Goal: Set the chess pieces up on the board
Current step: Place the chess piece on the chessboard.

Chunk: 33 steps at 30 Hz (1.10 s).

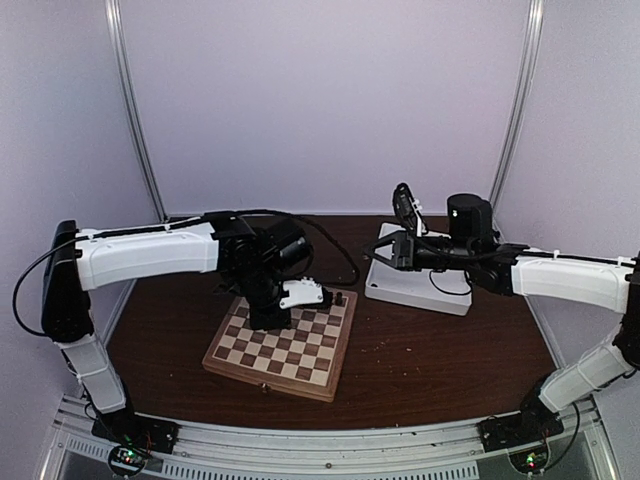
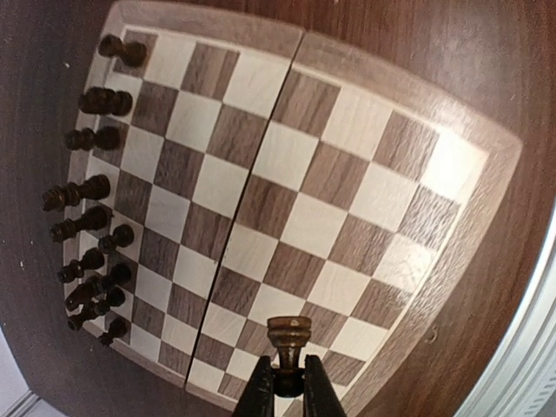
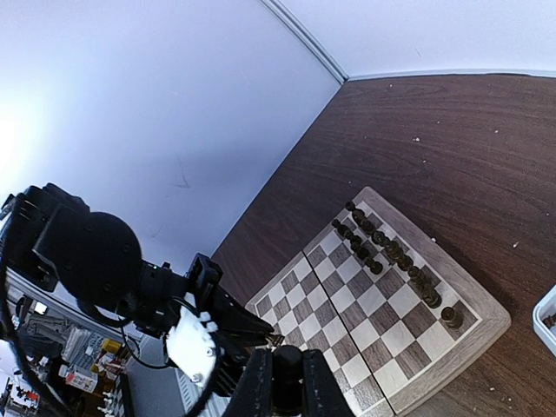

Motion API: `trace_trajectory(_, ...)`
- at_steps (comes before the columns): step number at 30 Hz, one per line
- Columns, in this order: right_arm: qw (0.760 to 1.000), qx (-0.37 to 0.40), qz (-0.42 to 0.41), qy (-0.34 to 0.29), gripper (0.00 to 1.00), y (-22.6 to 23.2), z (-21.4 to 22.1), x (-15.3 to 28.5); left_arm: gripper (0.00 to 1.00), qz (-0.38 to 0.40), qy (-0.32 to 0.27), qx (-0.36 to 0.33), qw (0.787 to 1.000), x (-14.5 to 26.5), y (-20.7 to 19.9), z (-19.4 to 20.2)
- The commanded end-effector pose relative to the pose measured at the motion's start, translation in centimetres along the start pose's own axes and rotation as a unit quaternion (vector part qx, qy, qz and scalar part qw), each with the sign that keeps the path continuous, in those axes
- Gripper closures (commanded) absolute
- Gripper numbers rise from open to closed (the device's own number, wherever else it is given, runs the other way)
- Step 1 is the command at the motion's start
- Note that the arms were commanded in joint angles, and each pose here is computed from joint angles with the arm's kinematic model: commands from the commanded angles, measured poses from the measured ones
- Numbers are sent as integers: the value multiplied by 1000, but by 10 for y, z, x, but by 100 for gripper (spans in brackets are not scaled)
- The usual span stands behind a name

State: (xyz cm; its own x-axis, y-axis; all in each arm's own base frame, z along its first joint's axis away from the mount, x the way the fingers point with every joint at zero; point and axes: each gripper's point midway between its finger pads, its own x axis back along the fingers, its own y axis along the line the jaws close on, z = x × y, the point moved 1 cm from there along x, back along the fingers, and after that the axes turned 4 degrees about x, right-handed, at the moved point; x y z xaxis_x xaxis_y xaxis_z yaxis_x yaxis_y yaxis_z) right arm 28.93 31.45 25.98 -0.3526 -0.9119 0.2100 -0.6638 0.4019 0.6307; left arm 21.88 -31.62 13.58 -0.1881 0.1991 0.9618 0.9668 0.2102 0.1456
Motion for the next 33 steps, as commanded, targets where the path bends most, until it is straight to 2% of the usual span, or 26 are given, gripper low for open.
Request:
trace_trajectory(1, 999, 15, 17, -30, 98, 0, -11, 14, 96, -26, 142, -50, 988, -11, 8, 34)
trace_trajectory(7, 999, 20, 31, -39, 98, -2, -12, 24, 94, -19, 212, -74, 974, -38, 8, 40)
trace_trajectory(13, 998, 23, 37, -42, 98, -4, -11, 29, 91, -10, 241, -79, 967, -51, 6, 40)
trace_trajectory(20, 998, 21, 39, -46, 98, -7, -11, 31, 83, 1, 241, -82, 967, -56, 3, 38)
trace_trajectory(28, 998, 20, 40, -44, 98, -9, -10, 30, 66, 7, 235, -72, 969, -58, 1, 34)
trace_trajectory(33, 998, 23, 49, -44, 98, -12, -11, 31, 59, 5, 184, -50, 982, -43, 2, 15)
